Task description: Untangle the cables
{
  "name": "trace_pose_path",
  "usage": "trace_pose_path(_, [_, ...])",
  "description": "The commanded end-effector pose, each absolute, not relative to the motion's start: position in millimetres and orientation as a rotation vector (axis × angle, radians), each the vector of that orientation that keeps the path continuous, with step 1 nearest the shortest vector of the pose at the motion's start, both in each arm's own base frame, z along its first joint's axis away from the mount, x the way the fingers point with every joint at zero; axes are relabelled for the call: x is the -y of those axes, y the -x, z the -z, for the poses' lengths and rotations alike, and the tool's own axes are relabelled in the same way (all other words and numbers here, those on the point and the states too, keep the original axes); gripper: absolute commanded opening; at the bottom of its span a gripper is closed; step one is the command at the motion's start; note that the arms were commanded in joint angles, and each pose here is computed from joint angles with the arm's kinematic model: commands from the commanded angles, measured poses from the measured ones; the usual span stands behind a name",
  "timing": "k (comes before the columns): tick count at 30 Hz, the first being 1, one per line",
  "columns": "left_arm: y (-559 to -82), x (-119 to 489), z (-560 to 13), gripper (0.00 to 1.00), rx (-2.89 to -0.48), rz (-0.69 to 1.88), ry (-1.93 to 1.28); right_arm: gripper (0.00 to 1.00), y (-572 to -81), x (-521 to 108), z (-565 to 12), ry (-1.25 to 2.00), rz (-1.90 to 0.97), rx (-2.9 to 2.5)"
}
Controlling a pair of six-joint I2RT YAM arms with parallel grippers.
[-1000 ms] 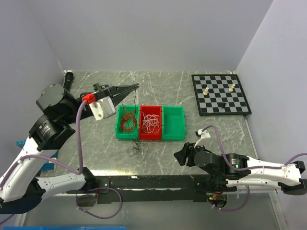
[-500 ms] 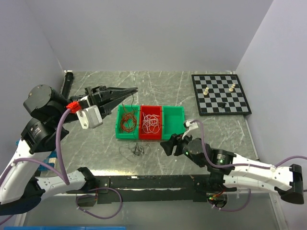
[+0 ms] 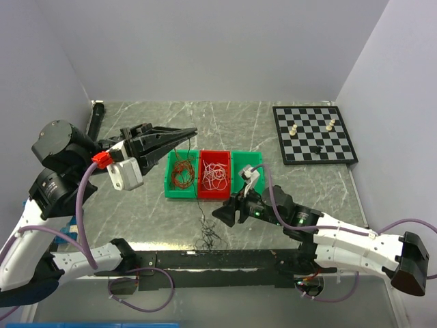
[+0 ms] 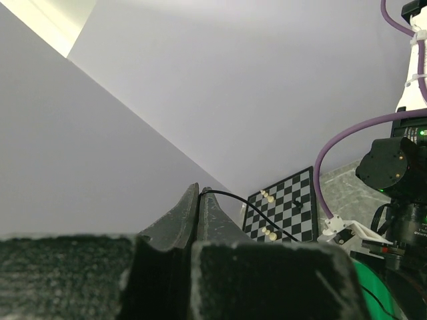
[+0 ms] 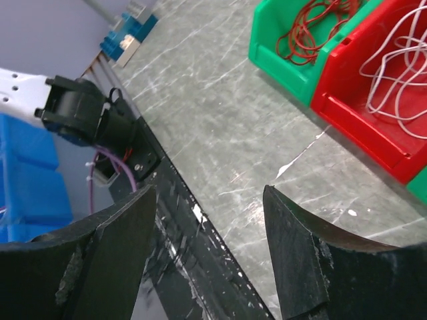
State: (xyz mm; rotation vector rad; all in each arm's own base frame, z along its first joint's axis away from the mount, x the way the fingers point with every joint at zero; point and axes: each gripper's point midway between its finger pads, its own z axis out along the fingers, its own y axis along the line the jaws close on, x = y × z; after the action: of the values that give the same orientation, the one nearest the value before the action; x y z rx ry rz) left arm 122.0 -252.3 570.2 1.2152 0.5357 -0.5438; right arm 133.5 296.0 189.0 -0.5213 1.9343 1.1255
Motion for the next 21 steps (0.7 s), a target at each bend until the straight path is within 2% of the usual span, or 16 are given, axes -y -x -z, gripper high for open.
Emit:
trace_pose_path(1, [-112,246,-588,0.01,-0.454,0.516,-1.203,0.71,-123,-300,-197,0.593,-1.201,-1.89])
trace_pose_path(11, [-113,249,-587,0.01,-0.449,0.527,-1.194,0.69,-124,-319,-174,0.687,-1.164,-2.03])
trace_pose_path(21, [-115,251,-584,0.01,-0.451,0.523,-1.201,0.68,-149,-335,-204,0.611,-1.201,-1.905])
